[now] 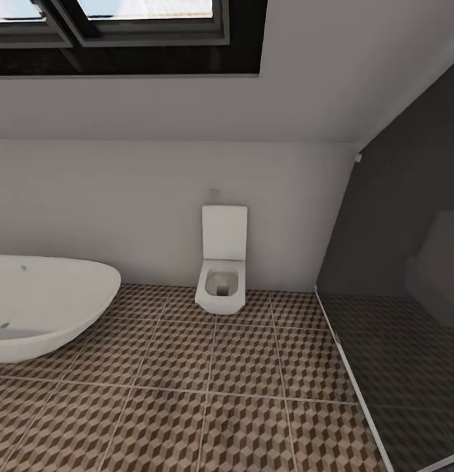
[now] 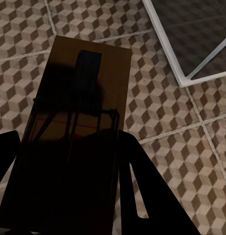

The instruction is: Take the four mousetraps from the cabinet in the bathroom and place them on the bathroom floor. Make sure all four end up on the same floor surface, and ensure that at least two of them are either under or directly next to the same bathroom sink.

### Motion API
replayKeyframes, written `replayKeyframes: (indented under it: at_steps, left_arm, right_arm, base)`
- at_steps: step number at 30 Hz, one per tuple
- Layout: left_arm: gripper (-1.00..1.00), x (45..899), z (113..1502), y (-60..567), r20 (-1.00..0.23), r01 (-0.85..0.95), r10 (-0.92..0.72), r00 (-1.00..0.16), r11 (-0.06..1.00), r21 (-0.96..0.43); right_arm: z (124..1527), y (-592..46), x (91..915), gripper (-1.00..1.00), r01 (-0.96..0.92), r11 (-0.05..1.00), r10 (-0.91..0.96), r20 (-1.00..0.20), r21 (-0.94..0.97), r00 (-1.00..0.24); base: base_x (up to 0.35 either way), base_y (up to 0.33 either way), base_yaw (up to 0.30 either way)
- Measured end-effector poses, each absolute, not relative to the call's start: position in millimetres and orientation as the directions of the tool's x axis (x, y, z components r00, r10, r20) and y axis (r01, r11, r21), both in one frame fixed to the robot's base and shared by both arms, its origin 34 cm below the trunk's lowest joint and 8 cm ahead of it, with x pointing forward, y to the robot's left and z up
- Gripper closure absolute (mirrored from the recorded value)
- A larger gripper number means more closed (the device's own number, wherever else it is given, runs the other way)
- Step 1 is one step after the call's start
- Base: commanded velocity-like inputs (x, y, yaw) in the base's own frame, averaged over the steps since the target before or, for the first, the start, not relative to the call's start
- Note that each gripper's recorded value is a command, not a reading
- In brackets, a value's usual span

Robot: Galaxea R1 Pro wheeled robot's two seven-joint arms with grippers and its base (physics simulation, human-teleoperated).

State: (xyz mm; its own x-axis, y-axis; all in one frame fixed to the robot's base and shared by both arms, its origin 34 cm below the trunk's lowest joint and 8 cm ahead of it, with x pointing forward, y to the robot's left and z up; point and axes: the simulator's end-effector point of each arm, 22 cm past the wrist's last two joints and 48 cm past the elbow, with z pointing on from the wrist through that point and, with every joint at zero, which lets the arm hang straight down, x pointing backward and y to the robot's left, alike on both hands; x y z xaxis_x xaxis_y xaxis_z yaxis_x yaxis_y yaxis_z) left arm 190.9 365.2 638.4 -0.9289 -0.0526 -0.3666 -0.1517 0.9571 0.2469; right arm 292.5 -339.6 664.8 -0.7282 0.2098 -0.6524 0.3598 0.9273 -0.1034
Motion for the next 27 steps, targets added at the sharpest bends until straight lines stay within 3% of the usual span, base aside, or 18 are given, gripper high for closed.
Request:
replayKeyframes:
  at_steps: [27]
  left_arm:
    - [1.0, 184.7, 639.0, 371.4, -0.353, -0.146, -0.047, -0.934, 0.955, 0.259]
  right_arm:
    - [664.7, -339.6, 292.3, 1.0, 0.36, 0.927, 0.21, -0.652, -0.103, -0.729]
  base:
    - [0.0, 0.0, 0.0]
